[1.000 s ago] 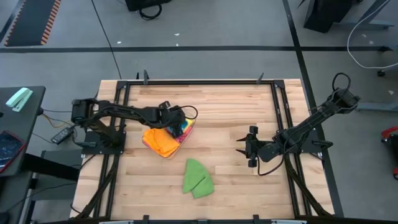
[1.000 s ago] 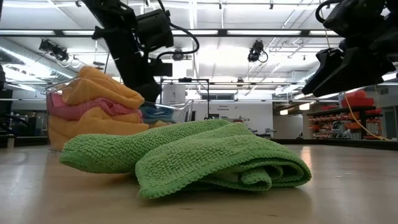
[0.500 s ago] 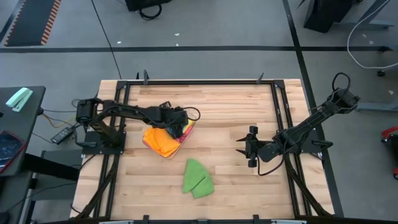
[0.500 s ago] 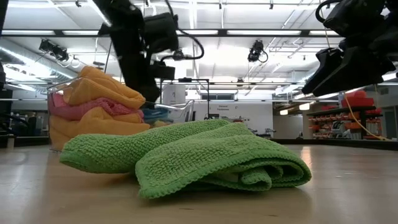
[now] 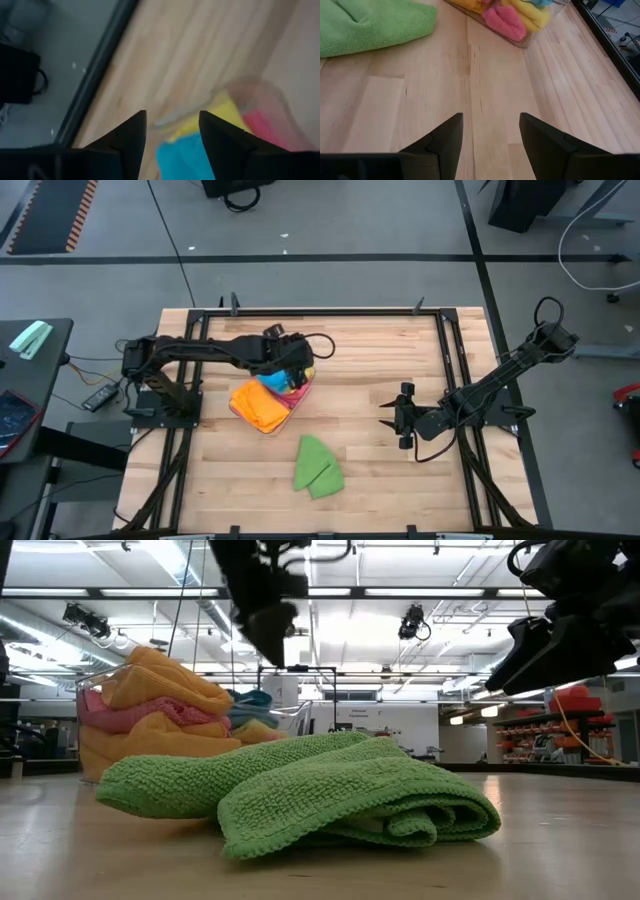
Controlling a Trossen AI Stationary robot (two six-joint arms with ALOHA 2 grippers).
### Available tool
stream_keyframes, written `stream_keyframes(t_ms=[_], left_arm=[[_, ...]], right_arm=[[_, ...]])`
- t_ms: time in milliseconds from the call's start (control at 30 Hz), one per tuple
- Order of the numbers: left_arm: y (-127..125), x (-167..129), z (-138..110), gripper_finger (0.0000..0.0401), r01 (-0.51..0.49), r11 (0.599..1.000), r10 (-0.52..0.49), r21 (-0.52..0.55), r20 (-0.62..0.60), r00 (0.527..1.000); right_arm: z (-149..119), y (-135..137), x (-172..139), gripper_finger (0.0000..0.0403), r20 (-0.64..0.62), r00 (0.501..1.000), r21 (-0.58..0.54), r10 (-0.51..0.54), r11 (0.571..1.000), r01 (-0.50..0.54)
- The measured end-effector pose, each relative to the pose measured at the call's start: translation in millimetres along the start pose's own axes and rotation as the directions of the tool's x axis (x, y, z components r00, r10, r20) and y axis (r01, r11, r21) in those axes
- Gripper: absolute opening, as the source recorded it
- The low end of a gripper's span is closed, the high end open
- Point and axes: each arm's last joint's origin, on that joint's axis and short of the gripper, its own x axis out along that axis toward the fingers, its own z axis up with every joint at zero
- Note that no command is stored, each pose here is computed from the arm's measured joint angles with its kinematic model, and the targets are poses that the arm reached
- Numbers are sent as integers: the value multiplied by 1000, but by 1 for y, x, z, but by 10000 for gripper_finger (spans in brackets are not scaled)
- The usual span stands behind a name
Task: Fold microfiber towels
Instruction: Fold the green microfiber towel
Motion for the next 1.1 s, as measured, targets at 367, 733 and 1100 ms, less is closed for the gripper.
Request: stream_keyframes(t_ms=[367, 733, 1100], left_arm=[[-70, -34, 17, 140, -23, 983, -81, 180, 545, 834], [-74, -86, -17, 73, 22, 954, -232, 300, 690, 686], [-21, -111, -78, 32, 70, 973, -220, 221, 784, 581]], right_arm=[[18, 1, -1, 203, 156, 988, -98, 16, 995, -1], [89, -35, -4, 203, 427, 902, -41, -58, 996, 83], [159, -65, -33, 203, 538, 841, -109, 66, 994, -9]])
